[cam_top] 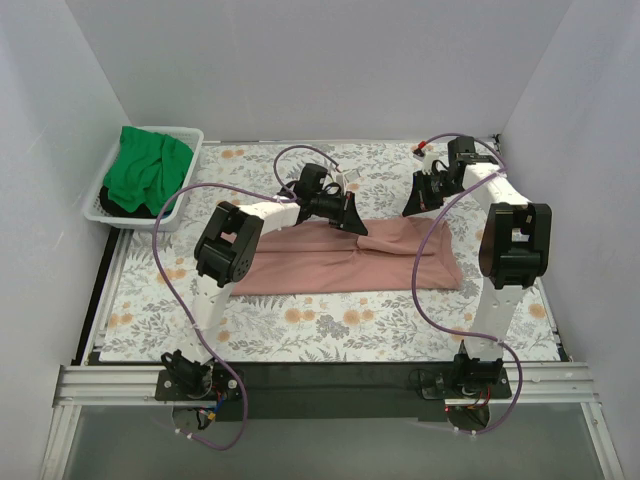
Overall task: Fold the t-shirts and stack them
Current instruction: Fold the tshirt
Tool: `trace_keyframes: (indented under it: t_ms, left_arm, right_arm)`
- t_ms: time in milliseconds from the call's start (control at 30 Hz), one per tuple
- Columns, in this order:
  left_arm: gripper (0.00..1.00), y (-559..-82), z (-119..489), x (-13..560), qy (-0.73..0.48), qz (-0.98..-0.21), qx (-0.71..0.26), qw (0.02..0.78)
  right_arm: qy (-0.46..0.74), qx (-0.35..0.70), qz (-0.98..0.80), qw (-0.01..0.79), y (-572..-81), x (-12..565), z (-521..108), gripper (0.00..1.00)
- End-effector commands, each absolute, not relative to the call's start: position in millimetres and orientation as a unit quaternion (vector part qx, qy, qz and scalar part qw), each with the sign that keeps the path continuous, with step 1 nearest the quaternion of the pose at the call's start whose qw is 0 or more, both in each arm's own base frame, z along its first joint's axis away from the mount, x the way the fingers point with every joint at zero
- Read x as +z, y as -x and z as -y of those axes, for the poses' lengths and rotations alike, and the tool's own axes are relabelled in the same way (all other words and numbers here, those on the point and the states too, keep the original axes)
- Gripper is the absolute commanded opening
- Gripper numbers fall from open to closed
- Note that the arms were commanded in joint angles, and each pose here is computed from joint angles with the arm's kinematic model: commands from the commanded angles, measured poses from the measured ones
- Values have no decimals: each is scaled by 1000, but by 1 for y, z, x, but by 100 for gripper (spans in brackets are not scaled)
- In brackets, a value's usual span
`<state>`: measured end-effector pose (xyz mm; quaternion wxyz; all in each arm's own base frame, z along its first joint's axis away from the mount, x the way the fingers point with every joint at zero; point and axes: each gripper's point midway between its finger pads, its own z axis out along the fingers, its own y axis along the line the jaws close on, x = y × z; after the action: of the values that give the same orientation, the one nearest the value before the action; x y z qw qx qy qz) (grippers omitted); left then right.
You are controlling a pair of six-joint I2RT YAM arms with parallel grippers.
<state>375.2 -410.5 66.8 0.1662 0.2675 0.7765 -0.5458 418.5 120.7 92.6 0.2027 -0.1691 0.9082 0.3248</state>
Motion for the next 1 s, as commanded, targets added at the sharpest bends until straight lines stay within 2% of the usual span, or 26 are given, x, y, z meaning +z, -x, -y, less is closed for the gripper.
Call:
trace_keyframes:
  t_ms: [0, 367, 400, 500, 833, 933, 967]
  left_arm:
    - [0, -364, 410, 128, -300, -736, -572, 204]
    - [0, -329, 397, 111, -309, -744, -563, 185]
    - [5, -326, 398, 110, -315, -742, -562, 185]
    - [12, -316, 400, 99, -317, -747, -558, 172]
    - [25, -301, 405, 93, -321, -747, -561, 155]
    - [25, -299, 404, 91, -319, -748, -561, 154]
    - [19, -299, 404, 92, -319, -748, -562, 154]
  right_arm:
    - [185, 332, -897, 228, -406, 124, -118, 1]
    - [184, 319, -906, 209, -355, 119, -110, 1]
    - [184, 319, -906, 207, -353, 118, -110, 1]
    - [184, 319, -907, 204, -345, 117, -109, 1]
    - [202, 320, -905, 194, -332, 129, -109, 1]
    - [204, 324, -904, 190, -327, 132, -110, 1]
    - [206, 325, -903, 190, -326, 133, -110, 1]
